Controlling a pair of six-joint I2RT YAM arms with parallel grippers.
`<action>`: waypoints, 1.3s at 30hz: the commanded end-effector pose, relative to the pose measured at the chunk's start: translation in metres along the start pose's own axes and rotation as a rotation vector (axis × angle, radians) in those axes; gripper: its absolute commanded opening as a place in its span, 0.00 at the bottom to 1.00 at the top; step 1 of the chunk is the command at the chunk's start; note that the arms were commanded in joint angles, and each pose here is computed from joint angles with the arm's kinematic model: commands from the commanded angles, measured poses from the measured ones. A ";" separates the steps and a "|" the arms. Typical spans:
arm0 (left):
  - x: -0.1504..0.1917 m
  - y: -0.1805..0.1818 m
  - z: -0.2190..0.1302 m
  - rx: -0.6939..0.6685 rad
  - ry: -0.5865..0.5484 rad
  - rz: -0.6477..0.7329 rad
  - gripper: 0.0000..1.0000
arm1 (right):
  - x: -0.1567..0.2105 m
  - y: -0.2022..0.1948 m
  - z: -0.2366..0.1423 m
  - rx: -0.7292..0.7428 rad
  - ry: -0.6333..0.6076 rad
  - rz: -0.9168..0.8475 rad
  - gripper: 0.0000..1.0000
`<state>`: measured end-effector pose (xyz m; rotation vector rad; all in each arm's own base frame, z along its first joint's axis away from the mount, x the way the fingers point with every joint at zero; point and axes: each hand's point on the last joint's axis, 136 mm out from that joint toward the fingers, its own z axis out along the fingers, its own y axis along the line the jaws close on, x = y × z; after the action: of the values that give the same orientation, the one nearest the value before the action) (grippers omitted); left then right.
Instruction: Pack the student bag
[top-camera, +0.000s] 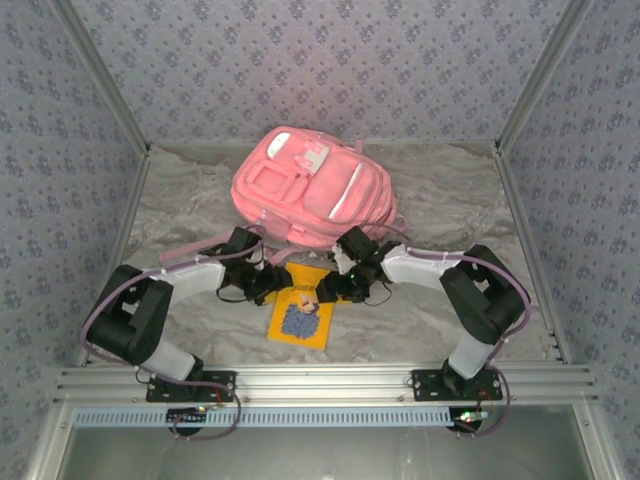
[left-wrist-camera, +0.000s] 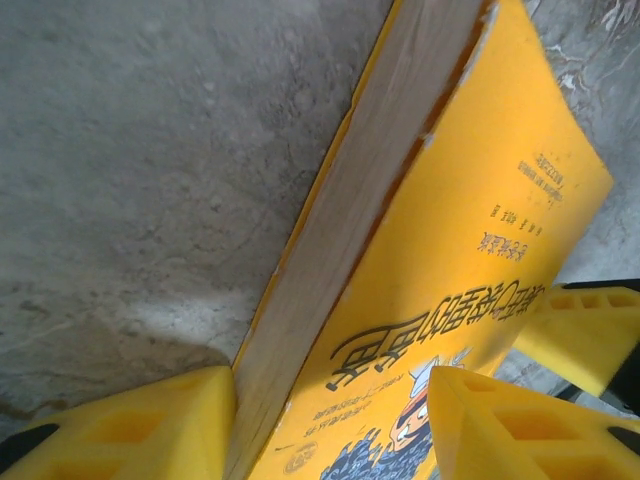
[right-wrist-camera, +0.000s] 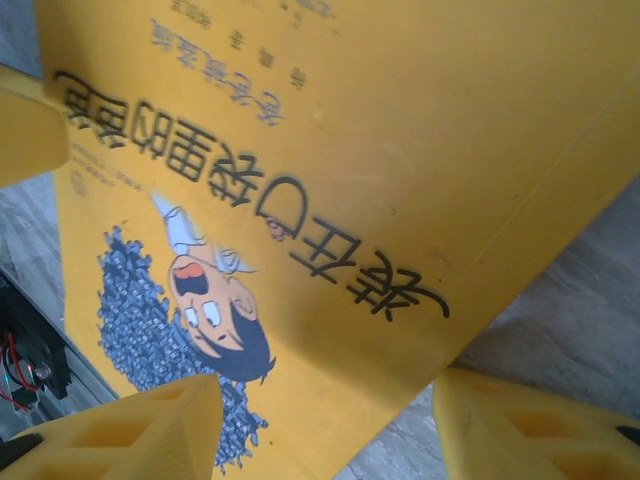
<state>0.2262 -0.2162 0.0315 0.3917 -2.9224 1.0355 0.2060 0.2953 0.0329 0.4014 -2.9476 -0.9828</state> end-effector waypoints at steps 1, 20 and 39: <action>0.001 -0.028 -0.002 0.079 0.023 0.026 0.53 | 0.003 0.001 0.006 -0.036 0.015 0.026 0.59; 0.015 -0.063 -0.022 0.091 0.047 0.199 0.33 | 0.002 -0.018 0.014 -0.018 -0.003 0.071 0.58; 0.030 -0.104 -0.054 -0.035 -0.085 0.636 0.00 | -0.017 0.000 -0.086 0.050 -0.277 -0.073 0.64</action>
<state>0.2134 -0.2618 0.1040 -0.3614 -3.1454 0.9231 0.2249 0.2651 0.0749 0.3378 -3.1166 -1.0891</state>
